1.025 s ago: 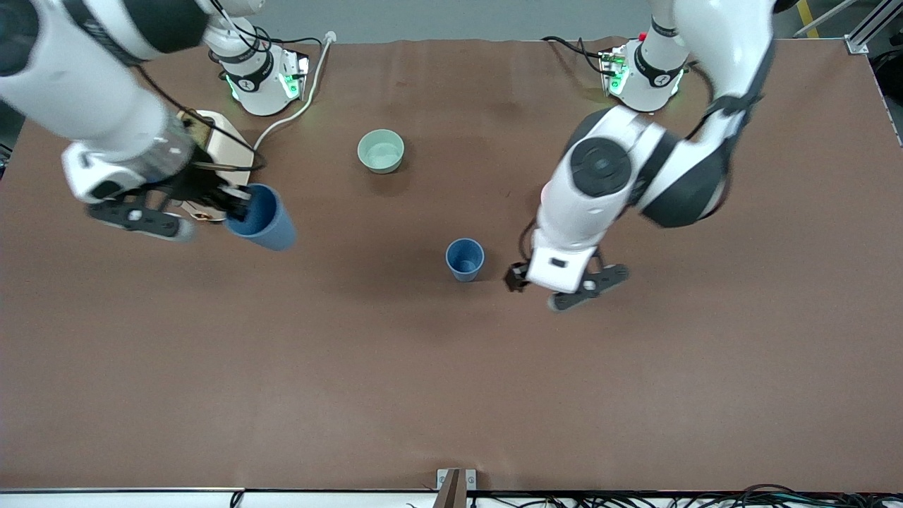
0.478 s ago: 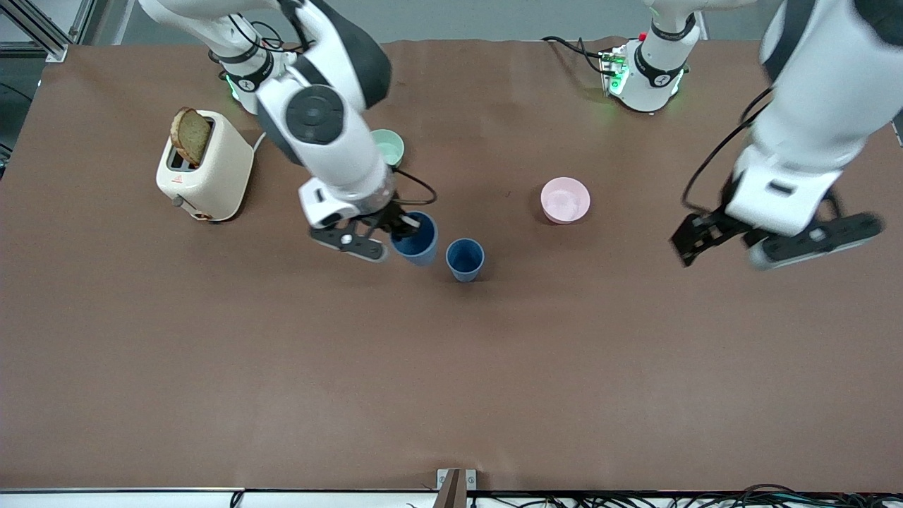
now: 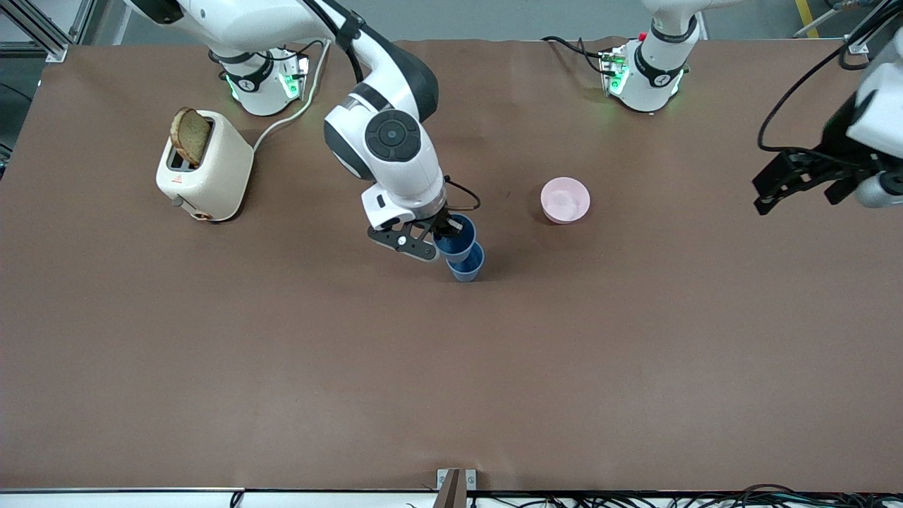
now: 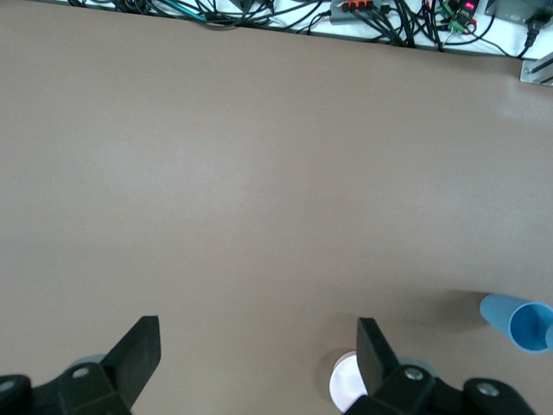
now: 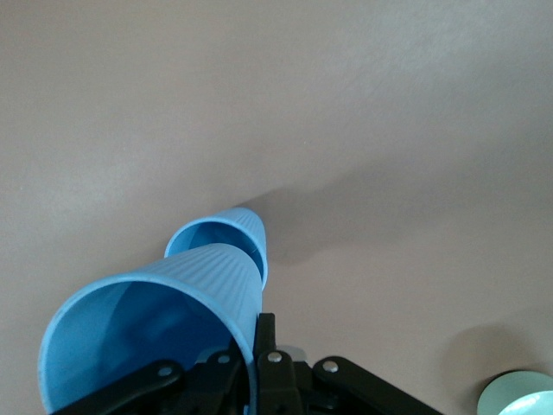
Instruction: Stack blue cups with both arms
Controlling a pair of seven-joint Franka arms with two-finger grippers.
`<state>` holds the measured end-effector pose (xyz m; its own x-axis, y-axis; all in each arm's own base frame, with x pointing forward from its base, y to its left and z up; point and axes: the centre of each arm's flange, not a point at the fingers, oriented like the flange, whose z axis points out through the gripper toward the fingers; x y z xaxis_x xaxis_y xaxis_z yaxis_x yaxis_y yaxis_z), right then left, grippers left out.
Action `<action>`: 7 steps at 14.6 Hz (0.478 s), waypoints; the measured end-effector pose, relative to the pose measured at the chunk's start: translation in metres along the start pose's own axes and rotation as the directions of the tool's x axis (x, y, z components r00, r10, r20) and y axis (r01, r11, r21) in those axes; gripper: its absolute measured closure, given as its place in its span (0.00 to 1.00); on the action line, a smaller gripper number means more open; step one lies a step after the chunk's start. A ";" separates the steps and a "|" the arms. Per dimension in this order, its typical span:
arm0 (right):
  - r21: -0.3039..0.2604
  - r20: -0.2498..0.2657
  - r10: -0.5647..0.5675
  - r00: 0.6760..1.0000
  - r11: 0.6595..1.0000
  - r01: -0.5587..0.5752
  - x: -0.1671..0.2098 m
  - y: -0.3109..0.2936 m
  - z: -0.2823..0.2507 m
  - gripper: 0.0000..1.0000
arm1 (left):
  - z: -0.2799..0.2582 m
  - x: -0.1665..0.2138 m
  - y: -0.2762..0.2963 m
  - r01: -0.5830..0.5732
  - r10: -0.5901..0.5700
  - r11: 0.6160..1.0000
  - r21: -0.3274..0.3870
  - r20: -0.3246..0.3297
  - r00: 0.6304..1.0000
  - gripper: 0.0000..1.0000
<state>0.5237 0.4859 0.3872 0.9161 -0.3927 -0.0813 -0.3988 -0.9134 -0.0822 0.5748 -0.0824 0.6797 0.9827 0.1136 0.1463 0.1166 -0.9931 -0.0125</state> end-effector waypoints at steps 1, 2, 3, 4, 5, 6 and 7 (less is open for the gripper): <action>0.007 0.001 0.002 1.000 1.000 -0.002 -0.004 -0.003 0.004 0.96 | 0.001 0.000 -0.005 -0.005 0.005 1.000 -0.001 0.009 1.000 0.00; 0.015 0.001 0.004 1.000 1.000 -0.004 -0.006 -0.006 0.008 0.96 | 0.002 -0.001 -0.004 -0.007 0.007 1.000 0.000 0.017 1.000 0.00; 0.018 0.004 0.005 1.000 1.000 -0.005 -0.007 -0.008 0.013 0.96 | 0.003 -0.003 -0.002 -0.012 0.012 1.000 0.002 0.028 1.000 0.00; 0.018 0.007 0.006 1.000 1.000 -0.006 -0.006 -0.008 0.018 0.96 | 0.005 -0.005 0.001 -0.019 0.018 1.000 0.005 0.041 0.999 0.00; 0.016 0.010 0.007 1.000 1.000 -0.007 -0.006 -0.009 0.022 0.96 | 0.006 -0.007 0.003 -0.023 0.022 1.000 0.008 0.053 0.998 0.00; 0.014 0.012 0.008 1.000 1.000 -0.008 -0.005 -0.009 0.025 0.96 | 0.007 -0.008 0.003 -0.029 0.028 1.000 0.009 0.061 0.998 0.00; 0.012 0.013 0.007 1.000 1.000 -0.007 -0.006 -0.009 0.027 0.96 | 0.008 -0.008 0.002 -0.046 0.045 0.999 0.010 0.065 0.997 0.00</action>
<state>0.5210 0.4989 0.3620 0.9127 -0.3975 -0.0943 -0.4057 -0.9092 -0.0936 0.5683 -0.0853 0.6707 0.9942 0.0701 0.0814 0.0727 -0.9969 -0.0289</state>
